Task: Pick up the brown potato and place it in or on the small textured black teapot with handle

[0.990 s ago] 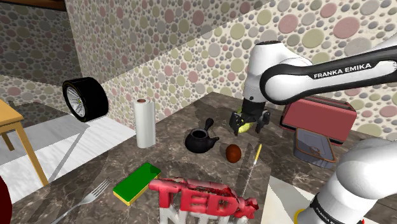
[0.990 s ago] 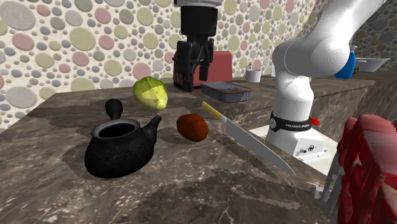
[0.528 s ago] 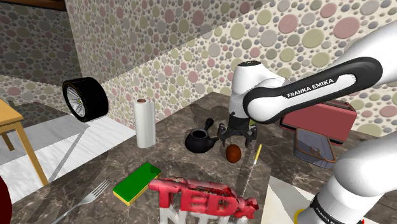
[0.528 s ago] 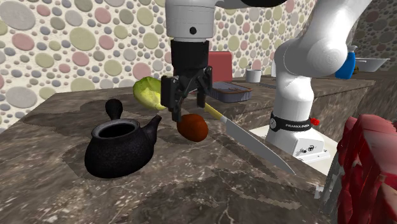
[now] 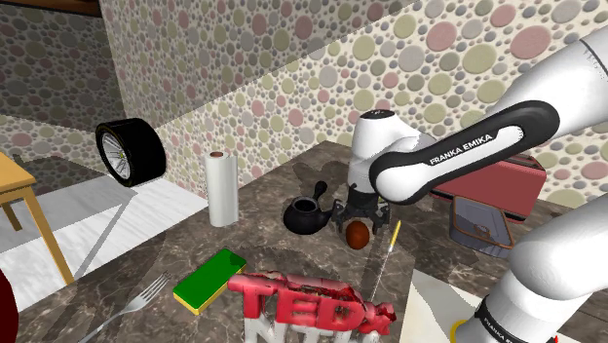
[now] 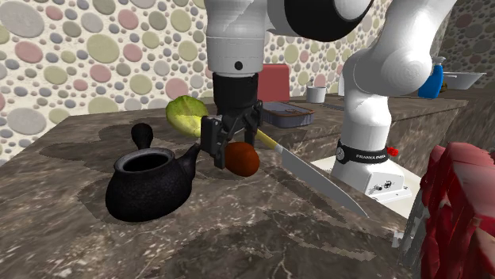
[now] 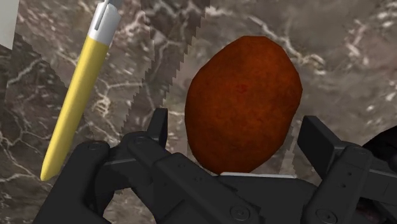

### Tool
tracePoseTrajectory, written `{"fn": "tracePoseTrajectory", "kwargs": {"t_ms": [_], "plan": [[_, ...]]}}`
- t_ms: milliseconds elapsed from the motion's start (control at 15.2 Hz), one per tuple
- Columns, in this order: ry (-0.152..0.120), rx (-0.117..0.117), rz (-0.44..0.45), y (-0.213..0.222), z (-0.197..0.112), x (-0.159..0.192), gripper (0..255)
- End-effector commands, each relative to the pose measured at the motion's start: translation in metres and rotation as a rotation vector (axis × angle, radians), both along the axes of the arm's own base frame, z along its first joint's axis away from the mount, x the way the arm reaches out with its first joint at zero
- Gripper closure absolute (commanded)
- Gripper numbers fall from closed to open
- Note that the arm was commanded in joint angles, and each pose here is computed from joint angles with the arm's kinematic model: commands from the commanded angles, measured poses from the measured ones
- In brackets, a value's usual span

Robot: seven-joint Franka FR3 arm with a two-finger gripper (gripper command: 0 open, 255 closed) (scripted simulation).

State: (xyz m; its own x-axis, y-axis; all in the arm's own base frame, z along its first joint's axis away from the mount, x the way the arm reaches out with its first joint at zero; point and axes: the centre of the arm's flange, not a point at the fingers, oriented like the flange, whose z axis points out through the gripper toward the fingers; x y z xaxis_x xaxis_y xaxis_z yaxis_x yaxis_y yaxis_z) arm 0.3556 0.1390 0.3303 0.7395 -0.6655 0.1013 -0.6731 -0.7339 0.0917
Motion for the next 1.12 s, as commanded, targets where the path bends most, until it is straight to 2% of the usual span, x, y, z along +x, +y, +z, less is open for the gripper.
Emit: {"fn": "tracePoseTrajectory", "kwargs": {"t_ms": [0, 264, 330, 924, 1056], "plan": [[0.000, 0.000, 0.000, 0.000, -0.001, 0.000, 0], [0.000, 0.000, 0.000, 0.000, -0.001, 0.000, 0], [0.000, 0.000, 0.000, 0.000, -0.001, 0.000, 255], [0.000, 0.000, 0.000, 0.000, -0.001, 0.000, 255], [0.000, 0.000, 0.000, 0.000, 0.009, 0.000, 255]]}}
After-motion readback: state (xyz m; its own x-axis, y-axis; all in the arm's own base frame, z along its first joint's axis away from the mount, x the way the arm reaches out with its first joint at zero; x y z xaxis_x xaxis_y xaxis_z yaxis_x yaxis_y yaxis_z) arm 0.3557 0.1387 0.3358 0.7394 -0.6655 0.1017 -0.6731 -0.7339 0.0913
